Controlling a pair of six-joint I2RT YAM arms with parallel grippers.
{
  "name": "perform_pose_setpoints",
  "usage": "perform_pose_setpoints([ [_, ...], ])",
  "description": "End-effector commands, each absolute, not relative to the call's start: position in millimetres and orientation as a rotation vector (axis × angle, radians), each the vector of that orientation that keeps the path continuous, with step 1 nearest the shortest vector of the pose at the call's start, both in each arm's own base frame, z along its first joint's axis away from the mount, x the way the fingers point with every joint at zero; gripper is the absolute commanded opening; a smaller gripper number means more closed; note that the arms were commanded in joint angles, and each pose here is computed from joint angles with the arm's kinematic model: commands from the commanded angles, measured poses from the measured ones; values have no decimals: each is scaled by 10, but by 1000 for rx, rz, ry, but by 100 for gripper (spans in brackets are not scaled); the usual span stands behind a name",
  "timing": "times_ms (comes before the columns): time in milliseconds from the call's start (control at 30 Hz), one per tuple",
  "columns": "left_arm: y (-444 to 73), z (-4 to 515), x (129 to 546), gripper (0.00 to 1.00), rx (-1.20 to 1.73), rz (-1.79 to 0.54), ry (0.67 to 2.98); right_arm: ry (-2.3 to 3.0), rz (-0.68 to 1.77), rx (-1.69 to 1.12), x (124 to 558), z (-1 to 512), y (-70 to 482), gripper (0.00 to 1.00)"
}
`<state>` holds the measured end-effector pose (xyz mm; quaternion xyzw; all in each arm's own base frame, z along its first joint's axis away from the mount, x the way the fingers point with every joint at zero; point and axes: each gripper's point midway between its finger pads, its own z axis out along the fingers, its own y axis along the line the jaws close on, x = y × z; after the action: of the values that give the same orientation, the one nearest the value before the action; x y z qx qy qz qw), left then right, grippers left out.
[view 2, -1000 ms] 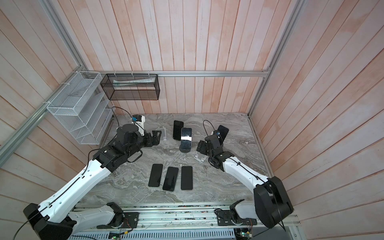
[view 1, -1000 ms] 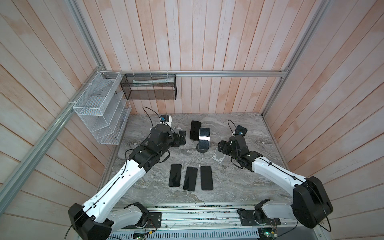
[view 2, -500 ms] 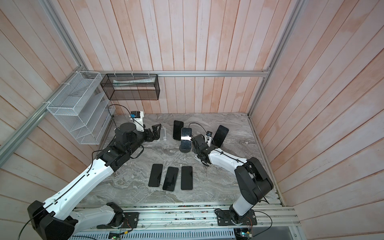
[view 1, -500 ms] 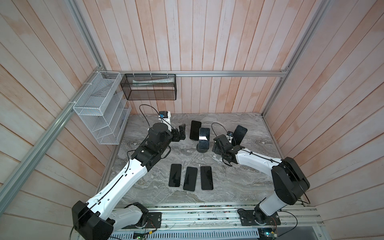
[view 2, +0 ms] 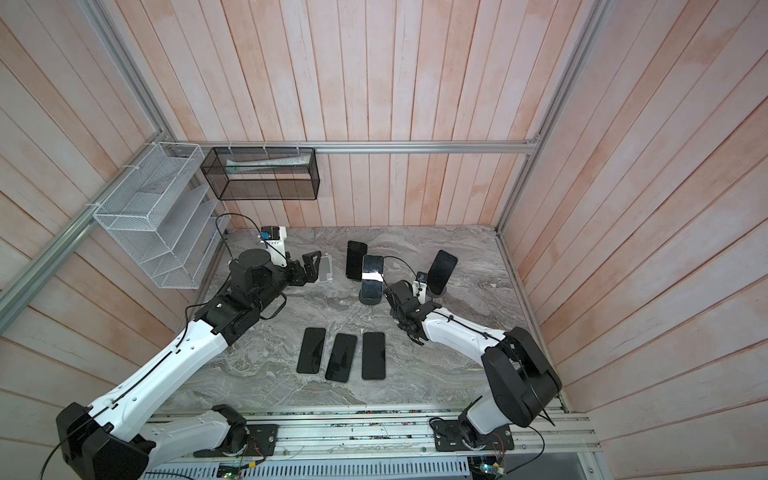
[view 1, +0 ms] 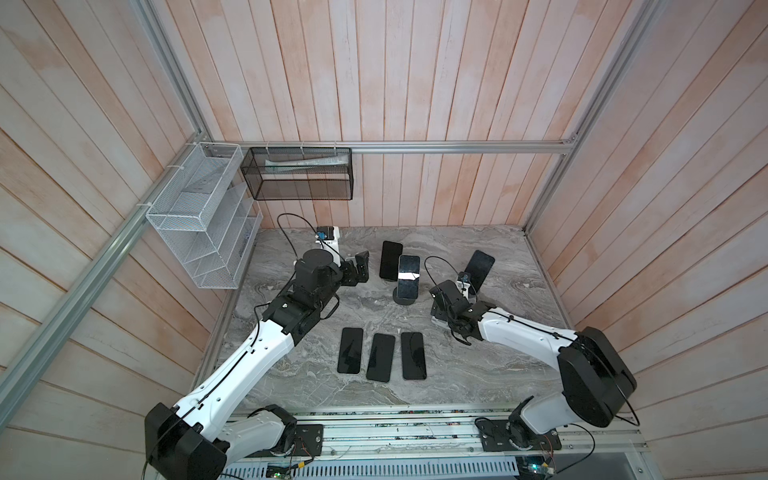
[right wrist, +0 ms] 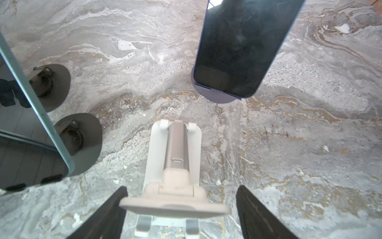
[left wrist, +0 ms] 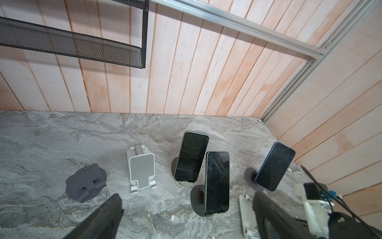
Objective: Remove the phone from the phone stand
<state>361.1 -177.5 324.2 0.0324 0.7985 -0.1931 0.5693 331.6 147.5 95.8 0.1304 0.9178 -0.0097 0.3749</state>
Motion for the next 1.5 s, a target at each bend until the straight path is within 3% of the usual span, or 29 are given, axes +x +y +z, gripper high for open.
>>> perform_pose_setpoints([
  [0,-1772,3254,3595,100,92,-469,1857,2356,-29,253,3263,1008,1446,83],
  [267,-1792,3226,3595,100,102,-482,1862,2393,-12,193,3287,1058,1220,82],
  [500,-1816,3212,3593,100,108,-496,1867,2402,247,122,3282,1122,1568,85],
  [933,-1890,3192,3556,100,119,-558,1873,2427,163,199,3352,906,1484,86],
  [1333,-2105,3121,3502,100,196,-678,1884,2468,42,190,3457,697,1431,69],
  [1467,-2102,3114,3502,100,198,-674,1883,2463,29,184,3486,697,1435,58],
])
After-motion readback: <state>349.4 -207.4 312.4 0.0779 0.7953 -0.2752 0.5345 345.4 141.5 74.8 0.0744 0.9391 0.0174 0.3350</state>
